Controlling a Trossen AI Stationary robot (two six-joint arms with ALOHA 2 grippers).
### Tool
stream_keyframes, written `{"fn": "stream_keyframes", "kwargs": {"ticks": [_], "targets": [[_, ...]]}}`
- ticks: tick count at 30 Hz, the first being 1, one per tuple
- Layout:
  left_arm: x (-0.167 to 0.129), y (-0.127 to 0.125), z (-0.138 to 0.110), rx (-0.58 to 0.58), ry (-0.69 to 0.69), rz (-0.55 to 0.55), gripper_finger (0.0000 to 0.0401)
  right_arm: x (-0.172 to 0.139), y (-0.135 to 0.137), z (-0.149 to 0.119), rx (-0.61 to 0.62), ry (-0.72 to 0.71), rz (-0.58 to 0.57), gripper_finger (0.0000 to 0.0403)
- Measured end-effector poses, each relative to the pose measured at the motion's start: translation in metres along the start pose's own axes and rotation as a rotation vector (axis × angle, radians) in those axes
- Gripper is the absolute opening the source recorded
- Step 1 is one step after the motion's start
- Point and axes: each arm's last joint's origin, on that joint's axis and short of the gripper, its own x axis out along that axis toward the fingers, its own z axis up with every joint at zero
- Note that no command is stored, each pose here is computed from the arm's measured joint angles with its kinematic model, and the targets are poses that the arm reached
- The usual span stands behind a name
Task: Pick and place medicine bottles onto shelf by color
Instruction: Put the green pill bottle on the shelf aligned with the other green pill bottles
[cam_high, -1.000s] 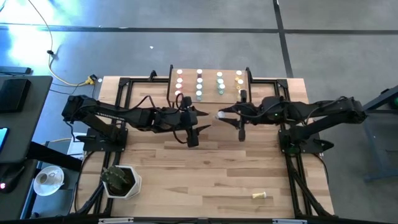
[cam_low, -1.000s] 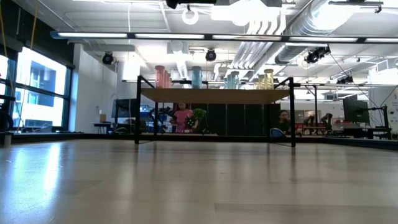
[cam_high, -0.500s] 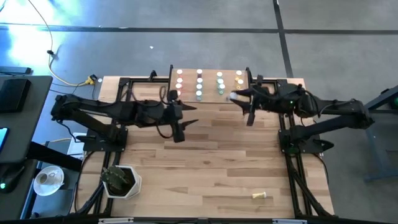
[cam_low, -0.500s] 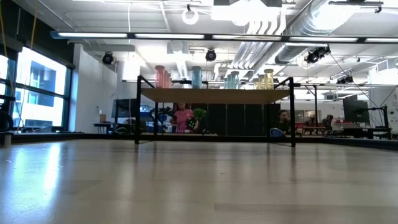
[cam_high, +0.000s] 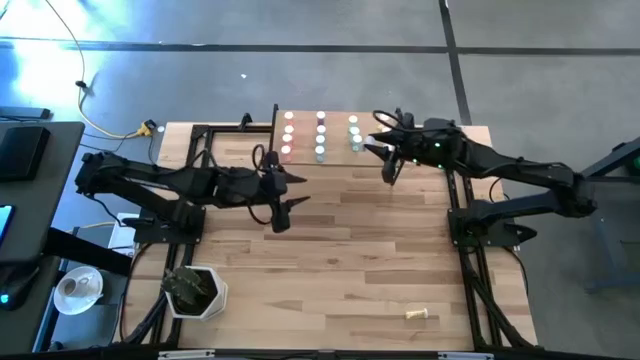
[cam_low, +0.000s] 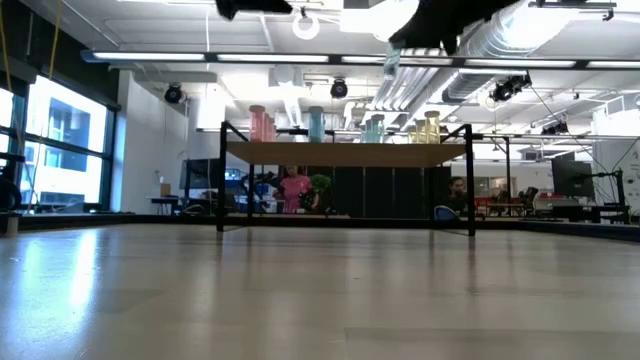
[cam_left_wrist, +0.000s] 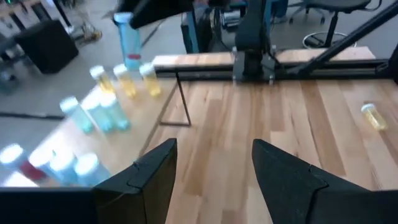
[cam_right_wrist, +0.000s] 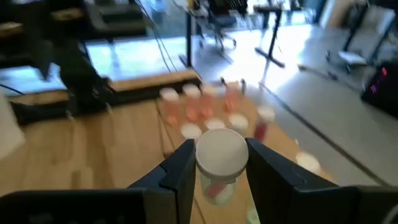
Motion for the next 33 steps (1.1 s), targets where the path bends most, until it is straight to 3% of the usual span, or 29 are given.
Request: {"fn": "stream_keyframes", "kwargs": {"ticks": [6,16,33], "targets": [[0.008,0.000,-0.031,-0.072,-0.032,0.006,0.0200,0.024,-0.004,-0.019,0.022,0.101,-0.013,0.0114],[0.012,-0.002,-0.053,-0.118,-0.084,0.001,0.0200,0.059,-0.005,-0.042,0.076,0.214,-0.018,0.0114],[0.012,0.000,-0.056,-0.131,-0.091,0.006,0.0200,0.078,-0.008,-0.060,0.101,0.286,-0.082,0.0114]]}}
